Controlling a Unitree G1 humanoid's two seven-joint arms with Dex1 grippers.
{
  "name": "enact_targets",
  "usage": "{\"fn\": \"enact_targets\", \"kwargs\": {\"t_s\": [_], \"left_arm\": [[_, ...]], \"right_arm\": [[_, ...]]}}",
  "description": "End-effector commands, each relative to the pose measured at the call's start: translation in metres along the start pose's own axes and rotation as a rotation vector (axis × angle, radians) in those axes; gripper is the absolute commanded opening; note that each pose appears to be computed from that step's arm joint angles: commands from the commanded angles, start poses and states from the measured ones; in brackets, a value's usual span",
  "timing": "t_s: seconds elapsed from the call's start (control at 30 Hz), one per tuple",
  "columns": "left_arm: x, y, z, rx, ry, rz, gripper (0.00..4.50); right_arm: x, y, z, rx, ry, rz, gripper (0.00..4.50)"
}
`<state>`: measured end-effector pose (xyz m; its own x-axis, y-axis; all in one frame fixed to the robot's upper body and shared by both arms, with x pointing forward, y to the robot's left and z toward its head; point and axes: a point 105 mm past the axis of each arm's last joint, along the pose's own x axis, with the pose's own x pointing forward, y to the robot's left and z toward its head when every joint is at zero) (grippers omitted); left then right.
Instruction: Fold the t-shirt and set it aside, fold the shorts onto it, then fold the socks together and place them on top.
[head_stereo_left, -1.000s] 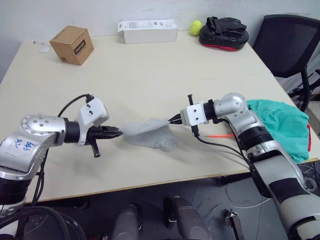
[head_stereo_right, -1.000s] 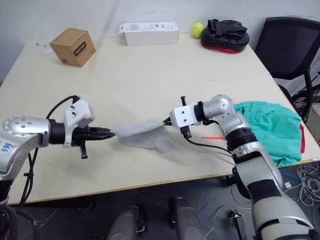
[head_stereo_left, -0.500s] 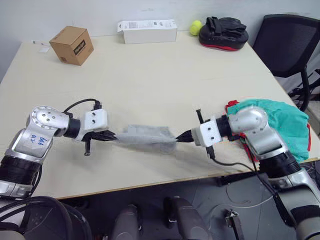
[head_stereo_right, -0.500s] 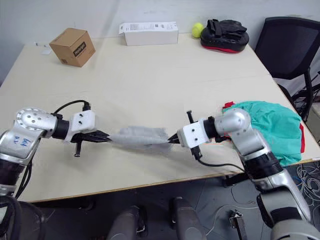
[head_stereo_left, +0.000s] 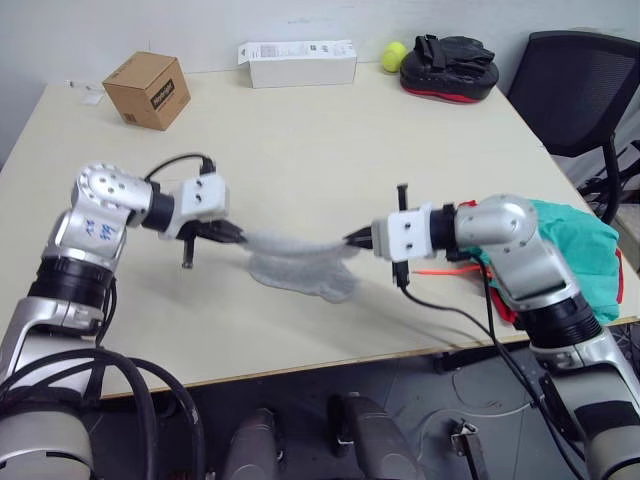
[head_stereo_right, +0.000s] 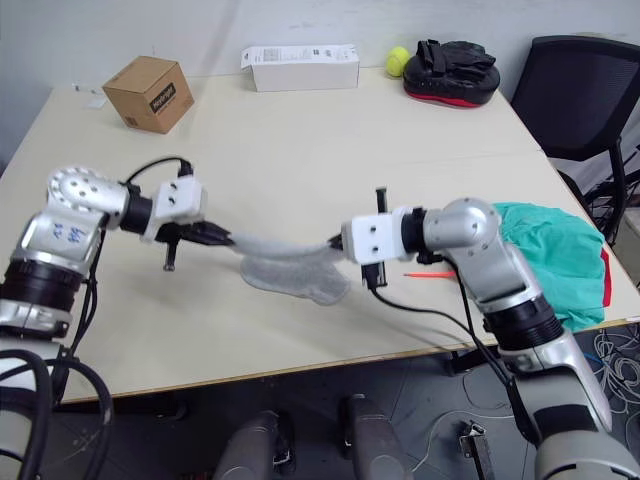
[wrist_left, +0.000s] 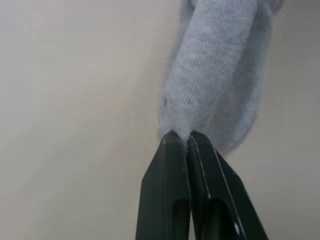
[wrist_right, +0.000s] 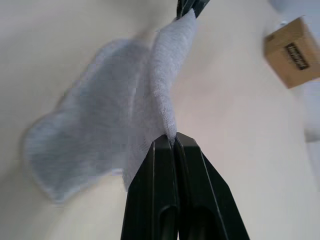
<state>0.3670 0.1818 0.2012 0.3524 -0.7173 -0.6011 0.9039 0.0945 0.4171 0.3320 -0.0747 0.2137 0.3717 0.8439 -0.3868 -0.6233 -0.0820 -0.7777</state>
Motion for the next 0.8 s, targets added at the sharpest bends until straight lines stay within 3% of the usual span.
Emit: {"fn": "enact_targets", "kwargs": {"t_s": [0.03,0.13,0.43,0.8], "left_arm": [[-0.002,0.007,0.01,0.041,-0.03,0.019,0.0],[0.009,0.006,0.007,0.086,-0.035,0.03,0.0],[0.039,-0.032,-0.03,0.19,0.039,-0.056,0.0],[0.03,-0.029,-0.039,0.119,0.048,-0.064,0.0]], "right_arm": [[-0.01,-0.016,0.003,-0.02,-0.003,-0.066,0.02],[-0.009,-0.011,0.007,-0.044,-0.015,-0.066,0.02],[0.013,0.062,0.005,-0.02,-0.037,0.07,0.02],[0.014,0.081,-0.009,0.0,-0.013,0.109,0.02]]}}
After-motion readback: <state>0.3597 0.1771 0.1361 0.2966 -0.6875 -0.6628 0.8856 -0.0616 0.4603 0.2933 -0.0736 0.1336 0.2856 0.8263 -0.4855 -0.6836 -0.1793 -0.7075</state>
